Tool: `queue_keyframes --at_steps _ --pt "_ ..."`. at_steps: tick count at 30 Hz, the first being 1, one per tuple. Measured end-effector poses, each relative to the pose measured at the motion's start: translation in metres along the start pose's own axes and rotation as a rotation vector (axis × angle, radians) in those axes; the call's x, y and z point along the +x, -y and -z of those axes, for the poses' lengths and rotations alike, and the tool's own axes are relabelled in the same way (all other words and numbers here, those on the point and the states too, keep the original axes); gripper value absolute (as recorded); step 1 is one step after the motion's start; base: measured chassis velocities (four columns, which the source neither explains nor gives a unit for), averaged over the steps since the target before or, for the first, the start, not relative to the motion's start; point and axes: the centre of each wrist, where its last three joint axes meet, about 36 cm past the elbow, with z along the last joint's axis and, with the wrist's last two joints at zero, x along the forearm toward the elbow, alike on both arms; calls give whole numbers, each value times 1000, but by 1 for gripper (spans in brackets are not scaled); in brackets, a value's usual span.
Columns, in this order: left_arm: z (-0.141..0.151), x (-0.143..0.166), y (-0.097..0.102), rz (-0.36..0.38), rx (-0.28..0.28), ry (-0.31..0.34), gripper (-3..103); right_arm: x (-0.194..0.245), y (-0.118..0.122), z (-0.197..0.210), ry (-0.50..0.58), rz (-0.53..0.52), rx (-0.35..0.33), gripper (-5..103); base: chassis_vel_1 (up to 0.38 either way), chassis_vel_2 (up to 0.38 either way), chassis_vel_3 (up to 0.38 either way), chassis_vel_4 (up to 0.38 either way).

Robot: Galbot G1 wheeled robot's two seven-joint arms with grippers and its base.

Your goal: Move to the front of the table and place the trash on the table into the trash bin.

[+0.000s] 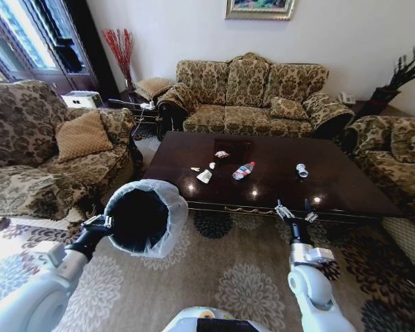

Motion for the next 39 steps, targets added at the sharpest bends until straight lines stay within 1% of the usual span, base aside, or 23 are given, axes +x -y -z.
queue_keyframes --at_steps 5,8,12,16,27,35,37,39 --pt "-4 -4 2 -12 10 -6 0 0 -1 -2 -6 2 1 100 -170 175 167 -164" --pt "-2 -7 1 -23 7 1 0 -4 -8 -6 -10 25 25 100 -244 230 247 -237" --pt "1 -10 -1 -30 8 6 0 -10 -18 -10 3 42 19 100 -199 206 182 -196" --pt "5 -11 -4 -34 6 16 0 -12 -20 -10 -2 45 17 100 -88 102 78 -60" --pt "4 -12 -2 -49 19 10 0 -10 -22 -11 -13 41 10 100 49 -6 -44 4" --pt "3 -12 0 -53 20 4 0 -7 -20 -13 -21 40 10 100 95 120 -103 -140" --pt "3 -12 1 -54 19 5 0 -8 -21 -14 -23 41 6 100 205 216 -159 -210" --pt "5 -11 1 -57 17 8 0 -12 -25 -16 -50 46 -25 100 219 235 -218 -215"
